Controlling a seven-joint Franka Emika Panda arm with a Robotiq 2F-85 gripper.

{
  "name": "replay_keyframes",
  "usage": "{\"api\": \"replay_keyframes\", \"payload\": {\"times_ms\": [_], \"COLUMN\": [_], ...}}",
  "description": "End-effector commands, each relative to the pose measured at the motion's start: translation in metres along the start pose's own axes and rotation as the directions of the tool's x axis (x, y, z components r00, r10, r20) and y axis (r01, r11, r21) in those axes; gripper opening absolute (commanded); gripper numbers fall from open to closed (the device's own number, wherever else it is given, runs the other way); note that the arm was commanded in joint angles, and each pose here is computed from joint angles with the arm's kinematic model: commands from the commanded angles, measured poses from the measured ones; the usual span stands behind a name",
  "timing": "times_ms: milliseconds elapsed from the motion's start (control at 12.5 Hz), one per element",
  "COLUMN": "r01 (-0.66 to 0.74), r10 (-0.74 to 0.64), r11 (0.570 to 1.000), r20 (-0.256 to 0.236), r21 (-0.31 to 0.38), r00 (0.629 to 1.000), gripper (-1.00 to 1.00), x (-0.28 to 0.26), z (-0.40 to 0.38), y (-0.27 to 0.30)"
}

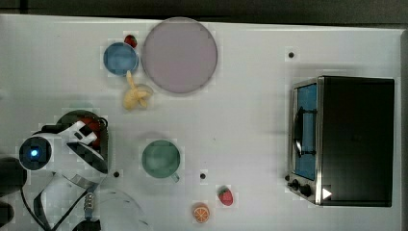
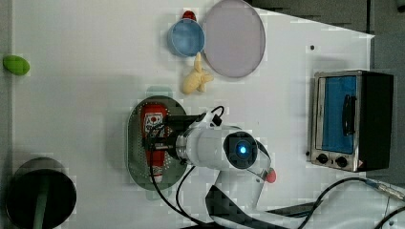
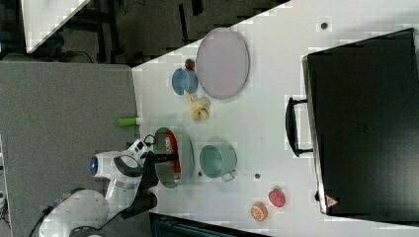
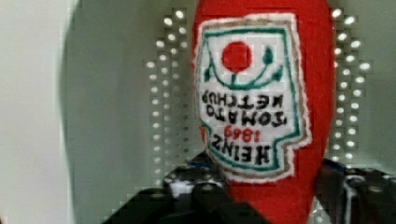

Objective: Pick ketchup from strainer and place it on the table

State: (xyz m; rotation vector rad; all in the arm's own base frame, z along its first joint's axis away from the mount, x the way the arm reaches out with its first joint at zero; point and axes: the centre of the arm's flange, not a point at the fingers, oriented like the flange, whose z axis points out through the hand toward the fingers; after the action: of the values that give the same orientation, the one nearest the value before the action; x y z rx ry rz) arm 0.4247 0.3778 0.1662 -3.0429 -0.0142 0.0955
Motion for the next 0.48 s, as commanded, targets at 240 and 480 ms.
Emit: {"api": "replay_keyframes", "payload": {"times_ms": [240, 480], "r01": [-0.065, -0.153], "r10": [0.066, 0.153], "r11": [0.998, 0.988], "r20": [-0.101, -0.082], "r21": [0.010, 0.008], "r00": [0.993, 0.985], "gripper": [0.13, 0.13], "x": [0.007, 0.005], "z": [-0.081, -0.138], "y": [-0.012, -0.011]}}
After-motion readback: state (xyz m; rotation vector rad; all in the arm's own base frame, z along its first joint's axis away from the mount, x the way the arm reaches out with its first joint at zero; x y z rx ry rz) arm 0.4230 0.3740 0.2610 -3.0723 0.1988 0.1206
